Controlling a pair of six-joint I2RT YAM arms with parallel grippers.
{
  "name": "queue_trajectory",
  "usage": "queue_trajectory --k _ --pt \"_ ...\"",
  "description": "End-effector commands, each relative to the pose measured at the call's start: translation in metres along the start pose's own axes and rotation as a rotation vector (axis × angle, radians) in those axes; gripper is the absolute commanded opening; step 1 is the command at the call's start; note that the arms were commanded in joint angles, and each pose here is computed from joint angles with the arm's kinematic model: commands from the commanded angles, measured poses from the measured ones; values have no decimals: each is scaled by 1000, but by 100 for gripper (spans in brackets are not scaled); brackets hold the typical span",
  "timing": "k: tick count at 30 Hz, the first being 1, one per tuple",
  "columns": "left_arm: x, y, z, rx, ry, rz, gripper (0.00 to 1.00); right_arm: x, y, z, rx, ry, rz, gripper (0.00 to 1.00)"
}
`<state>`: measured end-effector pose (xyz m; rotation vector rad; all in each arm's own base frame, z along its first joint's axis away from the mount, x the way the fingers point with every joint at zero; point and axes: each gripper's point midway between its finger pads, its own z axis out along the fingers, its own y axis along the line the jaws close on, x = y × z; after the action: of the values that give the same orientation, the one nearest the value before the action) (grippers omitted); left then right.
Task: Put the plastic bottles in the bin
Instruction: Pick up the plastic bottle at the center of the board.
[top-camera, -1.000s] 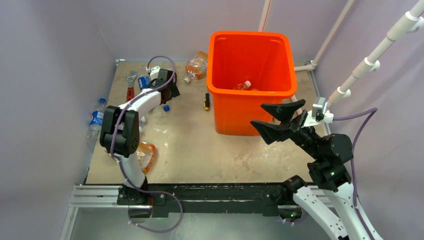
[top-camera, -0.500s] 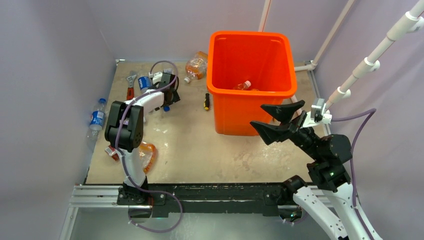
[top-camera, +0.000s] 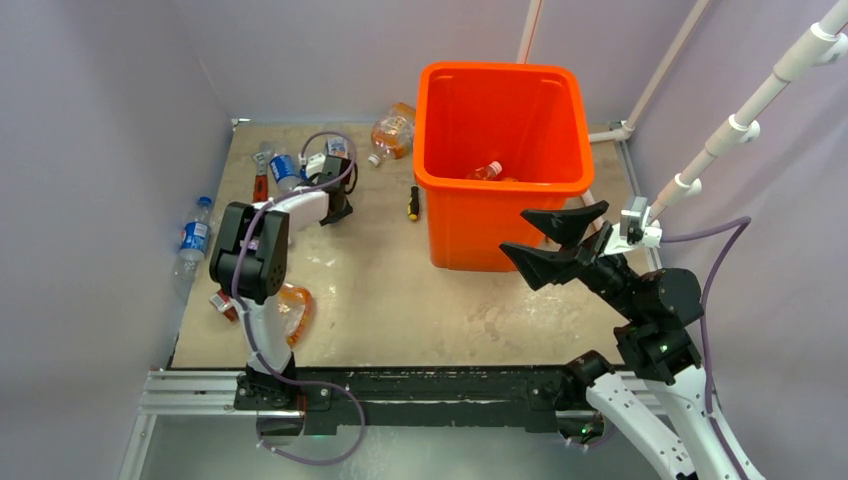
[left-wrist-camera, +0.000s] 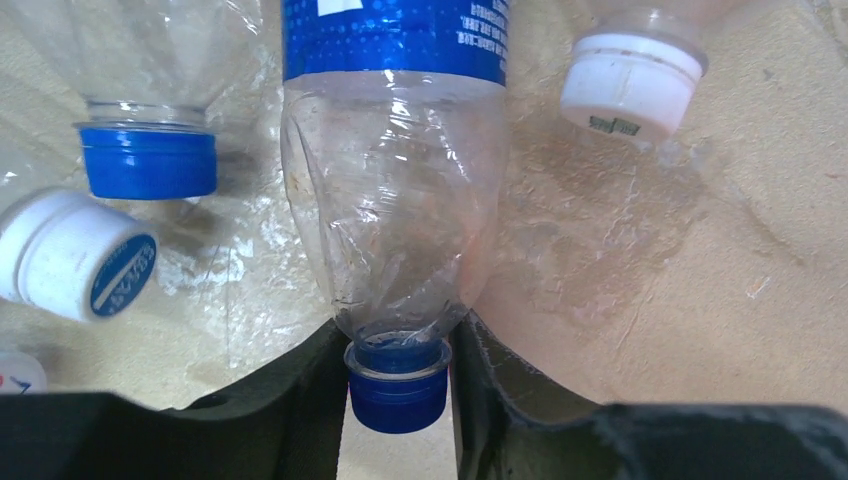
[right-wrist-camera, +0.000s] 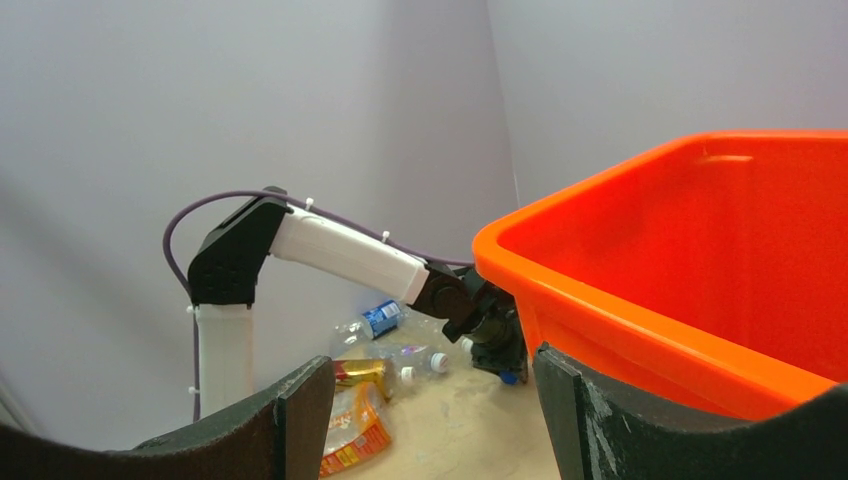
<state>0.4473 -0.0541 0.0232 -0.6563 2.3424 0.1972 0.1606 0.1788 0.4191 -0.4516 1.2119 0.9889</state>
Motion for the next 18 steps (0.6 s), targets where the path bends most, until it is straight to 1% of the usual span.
queue_trajectory --k 1,6,8,10,12,14,16,18 --pt "-18 4 -21 26 -39 -26 31 -11 3 -1 -2 -30 -24 77" --pt "-49 11 -65 83 -136 -58 15 -18 6 0 -12 -46 -21 77" --pt "-64 13 -94 131 -181 -74 7 -22 9 2 -22 -52 -21 77" --pt "-83 10 -131 215 -237 -87 2 -26 11 3 -35 -58 -22 77" --pt "-99 2 -172 329 -291 -91 0 -29 14 5 -47 -66 -19 77" --pt "-107 -10 -213 440 -322 -67 0 -31 15 6 -58 -71 -17 77" --pt "-106 -26 -255 578 -337 -32 0 -31 16 9 -66 -71 -12 77" --pt "-102 -43 -302 756 -381 7 0 -33 18 11 -83 -74 -2 77"
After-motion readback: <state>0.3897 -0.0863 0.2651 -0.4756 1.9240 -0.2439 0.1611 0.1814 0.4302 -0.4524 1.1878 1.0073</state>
